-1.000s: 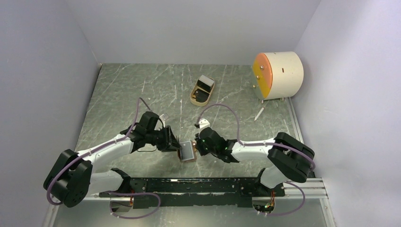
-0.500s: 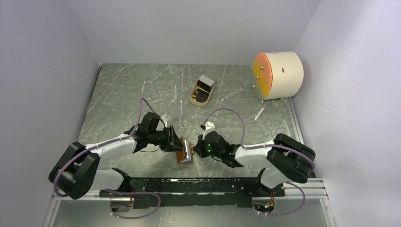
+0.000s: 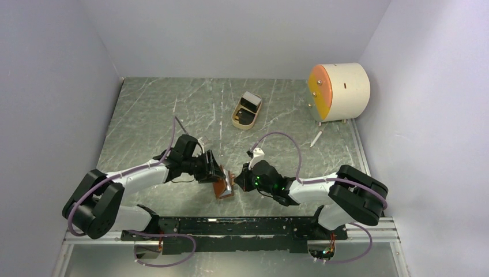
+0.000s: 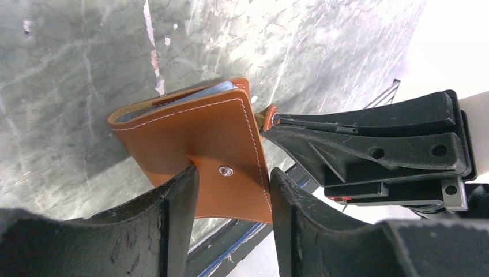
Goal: Put the credit cards into the card holder
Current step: Close the card holder at the center of the board.
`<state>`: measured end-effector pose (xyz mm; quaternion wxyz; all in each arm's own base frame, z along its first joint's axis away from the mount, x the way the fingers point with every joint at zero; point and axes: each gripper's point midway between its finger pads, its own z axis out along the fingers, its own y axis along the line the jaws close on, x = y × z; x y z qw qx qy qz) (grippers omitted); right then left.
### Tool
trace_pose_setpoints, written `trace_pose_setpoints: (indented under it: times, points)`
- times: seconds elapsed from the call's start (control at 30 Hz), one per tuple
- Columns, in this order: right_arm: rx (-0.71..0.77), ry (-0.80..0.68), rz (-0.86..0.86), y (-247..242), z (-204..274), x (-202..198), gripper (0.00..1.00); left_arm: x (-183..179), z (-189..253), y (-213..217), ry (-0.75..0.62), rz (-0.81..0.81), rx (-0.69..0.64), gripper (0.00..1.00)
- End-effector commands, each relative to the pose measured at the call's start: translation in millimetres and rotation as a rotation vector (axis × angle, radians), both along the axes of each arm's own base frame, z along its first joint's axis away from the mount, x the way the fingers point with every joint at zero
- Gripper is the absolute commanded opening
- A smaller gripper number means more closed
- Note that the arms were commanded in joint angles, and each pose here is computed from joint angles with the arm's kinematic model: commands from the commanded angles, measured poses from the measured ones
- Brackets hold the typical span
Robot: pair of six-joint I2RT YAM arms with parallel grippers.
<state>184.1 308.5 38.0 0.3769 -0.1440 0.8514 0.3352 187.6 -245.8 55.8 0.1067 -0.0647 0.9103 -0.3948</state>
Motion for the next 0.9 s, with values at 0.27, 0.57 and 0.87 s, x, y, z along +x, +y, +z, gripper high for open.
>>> trace_pose_setpoints:
  times: [0.27, 0.57, 0.87]
  points:
    - [0.024, -0.01, 0.005, 4, 5, 1, 0.0, 15, 24, 14, -0.111, 0.053, 0.066, 0.57]
    - [0.014, -0.005, 0.013, 5, 3, 1, 0.0, 16, 31, 8, -0.137, 0.042, 0.014, 0.24]
    - [0.021, -0.019, 0.017, 6, 7, 2, 0.0, 13, 13, 12, -0.094, 0.028, 0.069, 0.14]
